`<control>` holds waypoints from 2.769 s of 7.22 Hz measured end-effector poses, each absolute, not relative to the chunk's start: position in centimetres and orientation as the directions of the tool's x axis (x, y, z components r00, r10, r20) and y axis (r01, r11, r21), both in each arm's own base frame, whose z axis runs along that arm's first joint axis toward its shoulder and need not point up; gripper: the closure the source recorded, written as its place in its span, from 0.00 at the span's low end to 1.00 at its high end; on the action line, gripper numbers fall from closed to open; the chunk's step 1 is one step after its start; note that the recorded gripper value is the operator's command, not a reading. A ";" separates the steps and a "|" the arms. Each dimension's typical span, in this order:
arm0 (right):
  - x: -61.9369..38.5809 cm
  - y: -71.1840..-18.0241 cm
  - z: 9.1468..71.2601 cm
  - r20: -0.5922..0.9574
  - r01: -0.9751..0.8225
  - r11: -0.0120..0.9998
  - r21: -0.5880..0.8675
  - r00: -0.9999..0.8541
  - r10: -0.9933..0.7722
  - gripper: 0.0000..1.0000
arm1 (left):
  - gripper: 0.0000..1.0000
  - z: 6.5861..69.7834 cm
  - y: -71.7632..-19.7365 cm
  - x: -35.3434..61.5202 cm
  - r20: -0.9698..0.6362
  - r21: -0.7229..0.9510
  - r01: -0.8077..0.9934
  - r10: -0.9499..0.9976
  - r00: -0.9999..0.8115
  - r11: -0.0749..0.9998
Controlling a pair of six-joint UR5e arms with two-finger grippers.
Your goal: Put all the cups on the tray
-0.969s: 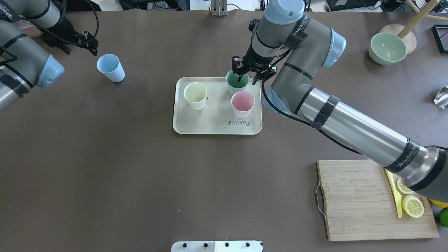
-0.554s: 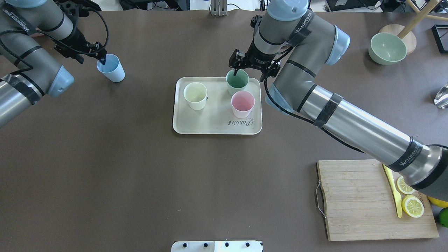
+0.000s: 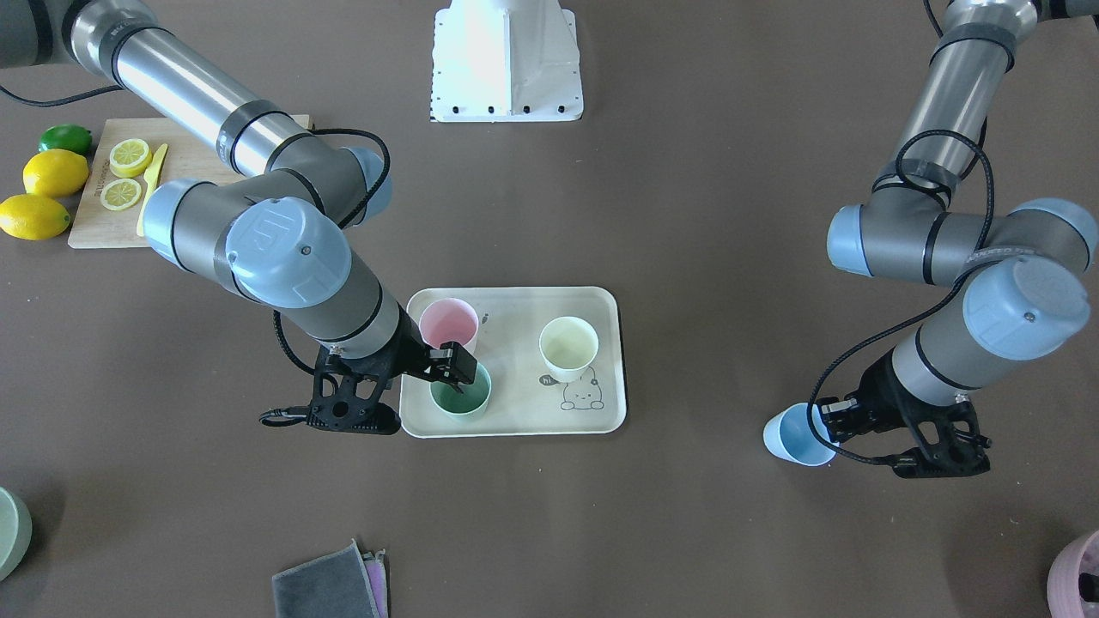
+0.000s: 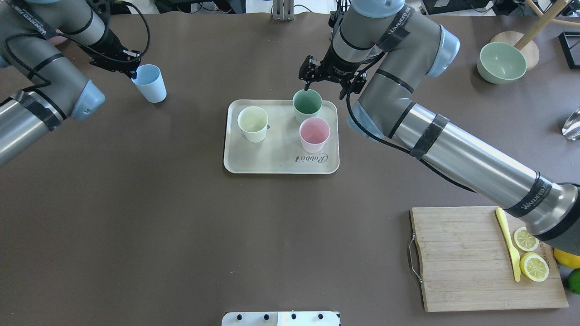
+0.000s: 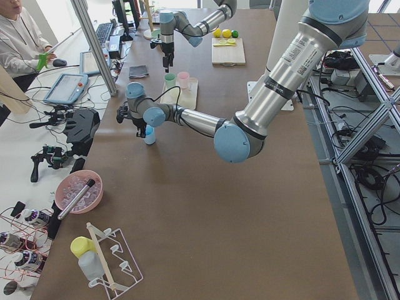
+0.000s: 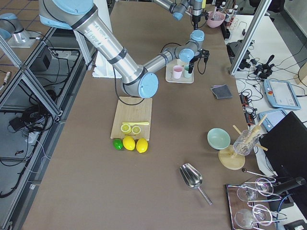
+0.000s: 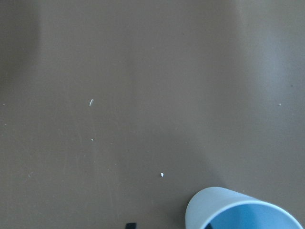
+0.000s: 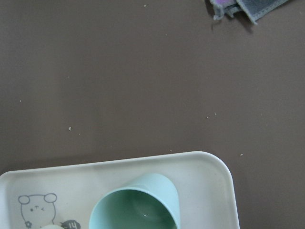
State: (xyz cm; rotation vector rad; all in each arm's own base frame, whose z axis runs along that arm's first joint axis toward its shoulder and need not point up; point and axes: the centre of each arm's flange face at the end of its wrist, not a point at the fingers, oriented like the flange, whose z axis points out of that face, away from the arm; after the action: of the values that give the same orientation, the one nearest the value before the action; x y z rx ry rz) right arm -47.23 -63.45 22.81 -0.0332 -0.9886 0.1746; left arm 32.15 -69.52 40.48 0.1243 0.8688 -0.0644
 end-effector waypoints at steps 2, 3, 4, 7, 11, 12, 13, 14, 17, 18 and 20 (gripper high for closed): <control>-44.7 -64.7 22.2 0.842 -0.127 0.984 -0.124 0.512 0.172 0.00 | 1.00 34.9 -70.0 34.7 -0.790 0.049 0.145 -0.050 0.611 0.988; -44.0 -65.0 22.1 0.844 -0.128 0.984 -0.125 0.507 0.173 0.00 | 1.00 31.5 -69.8 36.7 -0.805 0.030 0.158 -0.070 0.589 0.987; -43.5 -65.3 22.2 0.845 -0.130 0.983 -0.126 0.506 0.176 0.00 | 1.00 28.2 -68.9 39.6 -0.820 0.004 0.164 -0.091 0.565 0.986; -42.1 -65.3 23.6 0.843 -0.139 0.982 -0.130 0.506 0.183 0.00 | 0.35 22.7 -64.9 47.6 -0.831 -0.035 0.178 -0.128 0.542 0.983; -41.3 -65.0 23.9 0.845 -0.143 0.981 -0.128 0.503 0.184 0.00 | 0.03 22.4 -62.5 50.9 -0.822 -0.033 0.190 -0.134 0.554 0.981; -40.9 -65.0 23.8 0.847 -0.146 0.981 -0.125 0.499 0.182 0.00 | 0.03 22.3 -63.2 49.6 -0.823 -0.039 0.194 -0.141 0.550 0.980; -40.0 -65.3 24.2 0.847 -0.153 0.981 -0.121 0.499 0.182 0.00 | 0.03 22.5 -64.3 46.7 -0.826 -0.046 0.185 -0.142 0.546 0.982; -37.6 -66.2 25.5 0.848 -0.154 0.982 -0.108 0.501 0.172 0.00 | 0.03 23.7 -64.9 42.1 -0.827 -0.032 0.157 -0.115 0.550 0.987; -23.1 -68.8 35.0 0.859 -0.128 0.991 -0.042 0.501 0.101 0.00 | 0.03 32.0 -64.6 23.0 -0.797 0.120 0.054 0.064 0.600 0.991; -18.5 -68.7 38.9 0.852 -0.116 0.993 -0.003 0.519 0.063 0.00 | 0.03 36.5 -63.8 16.6 -0.769 0.168 0.022 0.117 0.628 0.986; -10.4 -67.4 46.8 0.816 -0.067 0.995 0.077 0.578 -0.024 0.00 | 0.03 46.7 -61.2 4.0 -0.704 0.253 -0.045 0.216 0.676 0.966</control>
State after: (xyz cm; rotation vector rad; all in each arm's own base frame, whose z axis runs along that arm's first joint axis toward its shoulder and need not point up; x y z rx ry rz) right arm -10.36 -67.35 46.84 0.1028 -0.9544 0.0252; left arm 3.98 -61.19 46.70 0.2231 0.8165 0.1478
